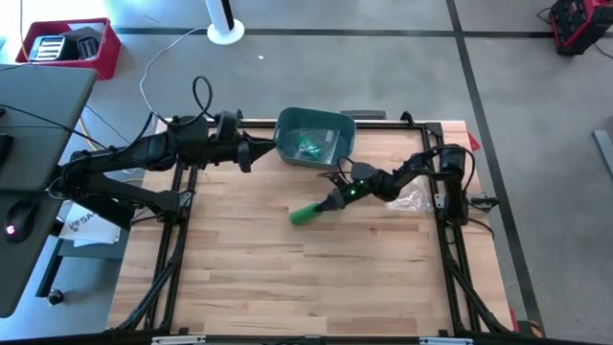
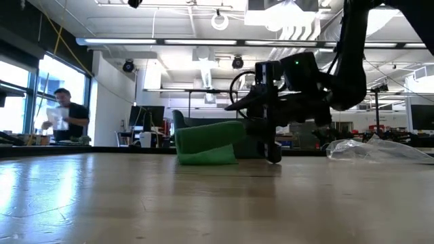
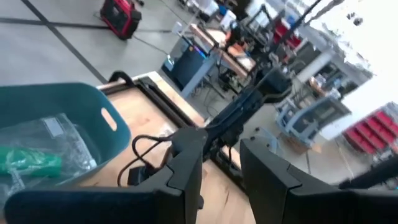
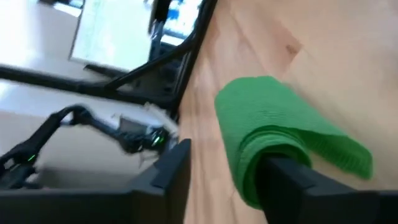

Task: Roll bandage
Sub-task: Roll the green bandage

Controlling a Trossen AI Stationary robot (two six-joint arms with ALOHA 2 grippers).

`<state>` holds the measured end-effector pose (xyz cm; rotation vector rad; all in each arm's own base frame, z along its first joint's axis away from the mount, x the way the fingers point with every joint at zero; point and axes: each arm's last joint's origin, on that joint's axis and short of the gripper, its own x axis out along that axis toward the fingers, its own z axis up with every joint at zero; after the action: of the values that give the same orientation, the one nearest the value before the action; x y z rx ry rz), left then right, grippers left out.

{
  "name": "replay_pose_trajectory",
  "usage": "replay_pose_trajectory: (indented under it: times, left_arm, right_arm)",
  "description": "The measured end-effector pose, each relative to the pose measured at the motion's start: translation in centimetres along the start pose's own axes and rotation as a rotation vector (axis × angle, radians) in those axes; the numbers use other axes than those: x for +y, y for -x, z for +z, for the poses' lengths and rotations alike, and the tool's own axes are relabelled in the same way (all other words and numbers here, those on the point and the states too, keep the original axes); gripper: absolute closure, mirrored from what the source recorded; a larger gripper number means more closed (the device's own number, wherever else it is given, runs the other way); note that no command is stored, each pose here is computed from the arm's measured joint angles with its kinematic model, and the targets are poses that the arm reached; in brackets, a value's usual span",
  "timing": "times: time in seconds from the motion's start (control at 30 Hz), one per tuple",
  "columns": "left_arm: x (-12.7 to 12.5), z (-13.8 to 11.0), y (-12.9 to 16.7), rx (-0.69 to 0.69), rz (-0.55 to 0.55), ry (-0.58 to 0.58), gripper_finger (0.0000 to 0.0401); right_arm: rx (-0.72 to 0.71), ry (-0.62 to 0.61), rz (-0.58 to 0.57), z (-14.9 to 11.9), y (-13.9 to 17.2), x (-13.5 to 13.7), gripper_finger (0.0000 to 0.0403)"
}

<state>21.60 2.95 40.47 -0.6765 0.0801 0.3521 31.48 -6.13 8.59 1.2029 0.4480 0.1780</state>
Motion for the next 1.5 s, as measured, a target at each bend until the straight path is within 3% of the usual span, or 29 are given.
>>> replay_pose_trajectory:
  times: [0.1, 0.3, 0.43, 0.57, 0.9, 1.1, 1.23, 1.33, 1.5]
  left_arm:
    - [-0.2, 0.3, 0.0, -0.045, -0.001, 0.013, 0.03]
    - [-0.4, 1.0, 0.1, -0.147, 0.016, 0.03, 0.03]
    - [-0.3, 1.1, 0.1, -0.171, 0.045, 0.01, 0.03]
    - [-0.3, 1.1, 0.1, -0.172, 0.049, -0.011, 0.03]
    - [-0.4, 1.0, 0.1, -0.139, 0.017, -0.085, 0.03]
    - [0.0, -0.2, -0.2, -0.002, 0.026, -0.187, 0.03]
    - [1.2, -2.7, -1.0, 0.208, 0.181, -0.311, 0.03]
    - [2.2, -4.9, -2.8, 0.371, 0.281, -0.376, 0.0299]
    - [3.6, -7.8, -7.4, 0.479, 0.385, -0.428, 0.0281]
  right_arm:
    - [0.041, -0.028, 0.078, 0.7, 0.7, 0.1, 0.0231]
    - [0.012, -0.076, 0.139, 2.5, 2.2, 1.8, 0.0225]
    - [-0.015, -0.16, 0.131, 3.6, 3.4, 2.7, 0.0225]
    - [0.011, -0.268, 0.048, 3.6, 3.9, 2.0, 0.0225]
    - [0.13, -0.313, 0.098, 4.0, 4.8, 1.9, 0.0213]
    - [0.128, -0.38, 0.1, 4.2, 4.9, 2.0, 0.0199]
    - [0.042, -0.424, 0.061, 4.2, 4.7, 1.8, 0.0198]
    - [0.024, -0.445, 0.065, 4.4, 4.4, 2.2, 0.0198]
    - [0.037, -0.409, 0.108, 5.4, 3.4, 3.7, 0.0198]
